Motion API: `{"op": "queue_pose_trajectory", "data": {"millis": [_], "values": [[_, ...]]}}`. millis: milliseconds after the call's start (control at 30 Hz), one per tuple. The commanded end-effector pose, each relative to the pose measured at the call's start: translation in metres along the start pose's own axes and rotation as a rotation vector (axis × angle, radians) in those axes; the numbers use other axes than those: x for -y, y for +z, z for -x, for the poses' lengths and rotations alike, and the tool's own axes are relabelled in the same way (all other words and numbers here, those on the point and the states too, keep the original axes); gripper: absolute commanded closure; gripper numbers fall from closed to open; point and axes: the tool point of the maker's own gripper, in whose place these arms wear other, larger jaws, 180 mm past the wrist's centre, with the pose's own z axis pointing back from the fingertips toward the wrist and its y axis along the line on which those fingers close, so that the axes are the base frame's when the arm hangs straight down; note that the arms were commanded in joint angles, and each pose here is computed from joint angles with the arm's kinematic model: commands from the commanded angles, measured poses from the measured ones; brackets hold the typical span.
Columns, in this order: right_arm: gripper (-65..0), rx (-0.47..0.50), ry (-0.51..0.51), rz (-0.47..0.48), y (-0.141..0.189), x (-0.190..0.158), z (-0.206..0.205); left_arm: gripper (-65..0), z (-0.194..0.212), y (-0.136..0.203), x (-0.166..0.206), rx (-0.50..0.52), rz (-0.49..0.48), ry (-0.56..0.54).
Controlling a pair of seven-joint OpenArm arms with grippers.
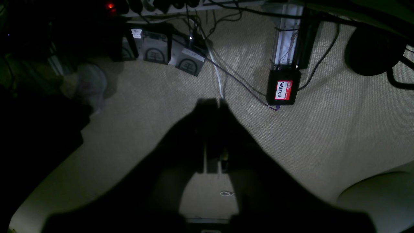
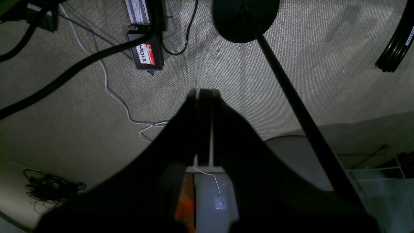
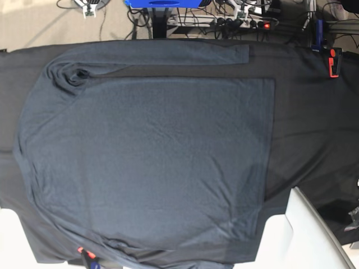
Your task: Fold the T-shirt properly
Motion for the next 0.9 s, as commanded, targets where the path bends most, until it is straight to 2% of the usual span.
{"op": "queue_pose_trajectory", "data": {"millis": [0, 133, 267, 500, 667, 767, 867], "values": [[-0.5, -0.012, 0.003, 0.01, 0.0, 0.004, 0.007, 0.0, 0.006, 0.001, -0.004, -0.008, -0.01, -0.003], [-0.5, -0.015, 0.003, 0.006, 0.0, 0.001, 0.009, 0.0, 0.005, 0.002, -0.004, 0.009, -0.009, -0.004], [-0.2, -0.023, 0.006, 0.003, 0.002, -0.001, 0.026, 0.0, 0.009, 0.012, -0.005, 0.124, -0.01, -0.008], [-0.2, -0.01, 0.012, 0.013, 0.016, 0.003, 0.041, 0.0, 0.019, 0.019, -0.014, 0.134, -0.021, -0.02], [-0.2, 0.123, 0.023, 0.025, 0.052, 0.007, 0.025, 0.0, 0.016, 0.047, -0.025, 0.24, -0.025, -0.067], [-0.2, 0.171, 0.023, 0.036, 0.076, 0.01, 0.014, 0.0, 0.007, 0.067, -0.023, 0.313, -0.017, -0.087], [-0.2, 0.217, -0.036, 0.085, 0.099, 0.032, 0.005, 0.0, -0.009, 0.093, -0.028, 0.397, -0.012, -0.091]]}}
